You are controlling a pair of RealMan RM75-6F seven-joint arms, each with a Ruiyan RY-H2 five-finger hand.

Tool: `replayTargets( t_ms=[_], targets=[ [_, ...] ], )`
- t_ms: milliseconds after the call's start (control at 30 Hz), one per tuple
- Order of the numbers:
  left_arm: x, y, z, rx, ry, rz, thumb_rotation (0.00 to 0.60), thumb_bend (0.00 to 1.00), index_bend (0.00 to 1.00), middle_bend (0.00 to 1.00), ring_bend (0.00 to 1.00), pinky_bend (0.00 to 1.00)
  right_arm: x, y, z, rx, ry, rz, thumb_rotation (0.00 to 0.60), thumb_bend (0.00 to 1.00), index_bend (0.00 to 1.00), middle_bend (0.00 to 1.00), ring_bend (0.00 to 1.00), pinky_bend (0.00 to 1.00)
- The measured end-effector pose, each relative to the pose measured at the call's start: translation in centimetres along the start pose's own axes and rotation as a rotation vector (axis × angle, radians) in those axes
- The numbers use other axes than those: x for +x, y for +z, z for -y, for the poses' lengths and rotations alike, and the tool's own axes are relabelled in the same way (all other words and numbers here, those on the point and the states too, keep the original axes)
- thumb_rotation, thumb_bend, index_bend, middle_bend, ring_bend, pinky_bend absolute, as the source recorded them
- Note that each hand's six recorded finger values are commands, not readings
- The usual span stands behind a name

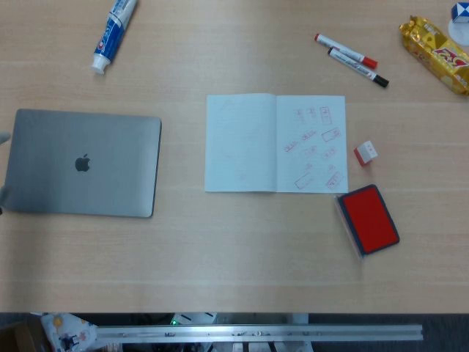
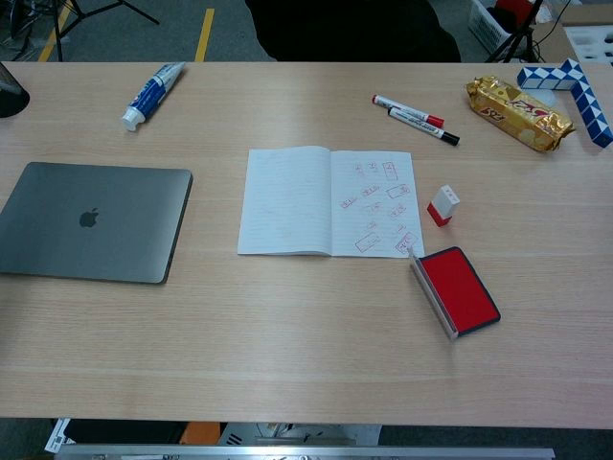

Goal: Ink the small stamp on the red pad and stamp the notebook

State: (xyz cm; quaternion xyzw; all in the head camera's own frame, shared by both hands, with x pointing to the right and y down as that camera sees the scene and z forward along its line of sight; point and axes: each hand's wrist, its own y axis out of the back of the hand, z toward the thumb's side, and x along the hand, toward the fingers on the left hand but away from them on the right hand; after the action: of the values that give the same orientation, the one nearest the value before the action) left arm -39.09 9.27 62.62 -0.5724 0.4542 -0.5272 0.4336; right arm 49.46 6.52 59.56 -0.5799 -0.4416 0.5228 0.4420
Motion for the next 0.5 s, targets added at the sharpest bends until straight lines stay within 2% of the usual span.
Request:
replayTargets(
  t_ms=[267, 500],
  targets=[
    [-0.2, 0.2, 0.0, 0.003, -0.002, 0.006, 0.600, 0.24, 0.21, 0.20, 0.25, 0.23, -0.2, 0.3, 0.1, -0.002, 0.010, -0.019, 0.600, 0.07, 0.30, 0.39, 0.36, 0.43],
    [-0.6, 0.1, -0.4, -0.002, 0.007, 0.008, 0.600, 0.24, 0.21, 0.20, 0.25, 0.23, -1.0, 1.6, -0.5, 0.002, 0.009, -0.082, 0.600, 0.07, 0.30, 0.39, 0.36, 0.43]
  ],
)
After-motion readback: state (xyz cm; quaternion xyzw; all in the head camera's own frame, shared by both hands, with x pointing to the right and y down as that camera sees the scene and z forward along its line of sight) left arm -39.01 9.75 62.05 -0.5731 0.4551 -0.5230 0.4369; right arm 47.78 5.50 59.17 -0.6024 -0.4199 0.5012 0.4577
